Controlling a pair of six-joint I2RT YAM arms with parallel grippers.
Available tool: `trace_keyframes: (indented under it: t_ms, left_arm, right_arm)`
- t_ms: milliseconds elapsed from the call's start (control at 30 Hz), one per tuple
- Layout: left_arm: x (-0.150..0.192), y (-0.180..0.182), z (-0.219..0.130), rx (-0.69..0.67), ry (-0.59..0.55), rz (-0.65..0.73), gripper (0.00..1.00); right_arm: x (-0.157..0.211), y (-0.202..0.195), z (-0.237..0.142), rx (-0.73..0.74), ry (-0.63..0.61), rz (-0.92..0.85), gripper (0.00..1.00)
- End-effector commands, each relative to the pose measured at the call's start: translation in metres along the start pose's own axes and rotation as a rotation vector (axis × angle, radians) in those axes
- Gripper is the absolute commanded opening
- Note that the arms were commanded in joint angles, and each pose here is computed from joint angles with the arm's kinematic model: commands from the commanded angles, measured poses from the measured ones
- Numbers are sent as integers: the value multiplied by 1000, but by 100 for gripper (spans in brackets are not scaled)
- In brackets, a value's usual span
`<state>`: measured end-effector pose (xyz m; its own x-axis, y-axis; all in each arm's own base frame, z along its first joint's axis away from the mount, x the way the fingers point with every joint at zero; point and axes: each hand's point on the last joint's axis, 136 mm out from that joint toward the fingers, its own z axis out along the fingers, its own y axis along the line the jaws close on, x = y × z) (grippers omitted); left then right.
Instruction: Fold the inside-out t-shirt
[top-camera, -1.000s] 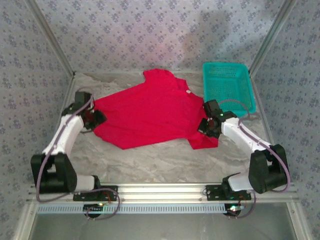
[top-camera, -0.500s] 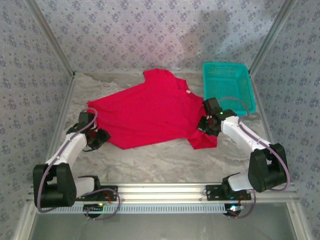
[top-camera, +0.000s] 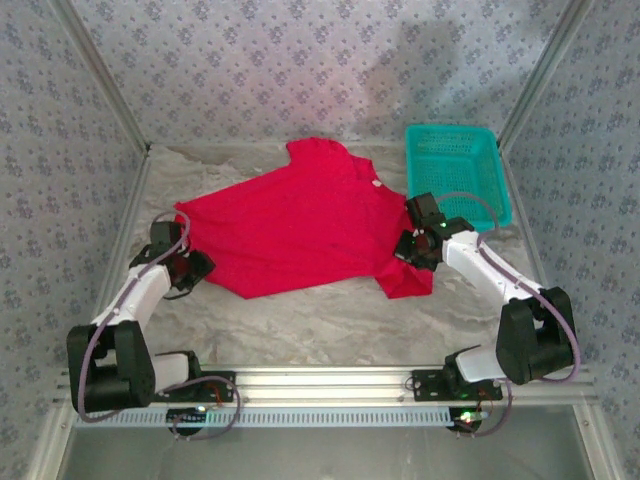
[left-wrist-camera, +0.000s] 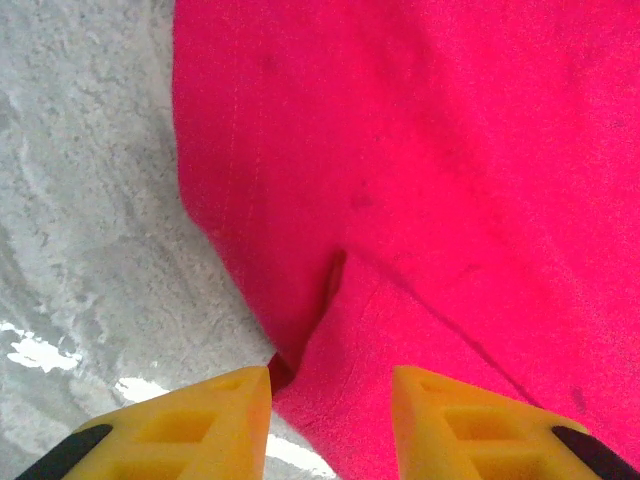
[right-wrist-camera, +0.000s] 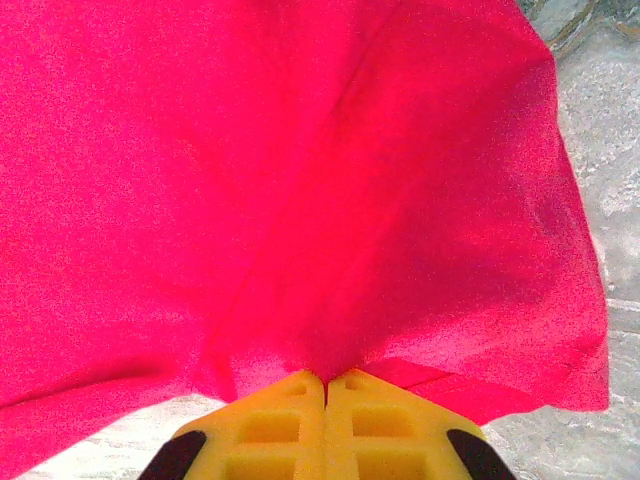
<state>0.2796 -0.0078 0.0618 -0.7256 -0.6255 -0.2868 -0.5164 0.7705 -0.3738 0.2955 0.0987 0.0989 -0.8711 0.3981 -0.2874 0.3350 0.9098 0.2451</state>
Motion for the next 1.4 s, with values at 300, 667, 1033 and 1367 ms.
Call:
trace_keyframes:
  t_ms: [300, 667, 1033, 1367]
  left_arm:
    - [1, -4, 12, 34, 20, -7, 30]
    - [1, -4, 9, 32, 20, -4, 0]
    - [-53, -68, -88, 93, -113, 50, 0]
    - [-147, -165, -217, 255, -364, 183, 0]
  right_arm:
    - [-3, 2, -7, -15, 13, -1, 0]
    - [-5, 0, -6, -24, 18, 15, 0]
    - [-35, 17, -35, -70, -75, 25, 0]
    - [-129, 60, -147, -240, -359, 51, 0]
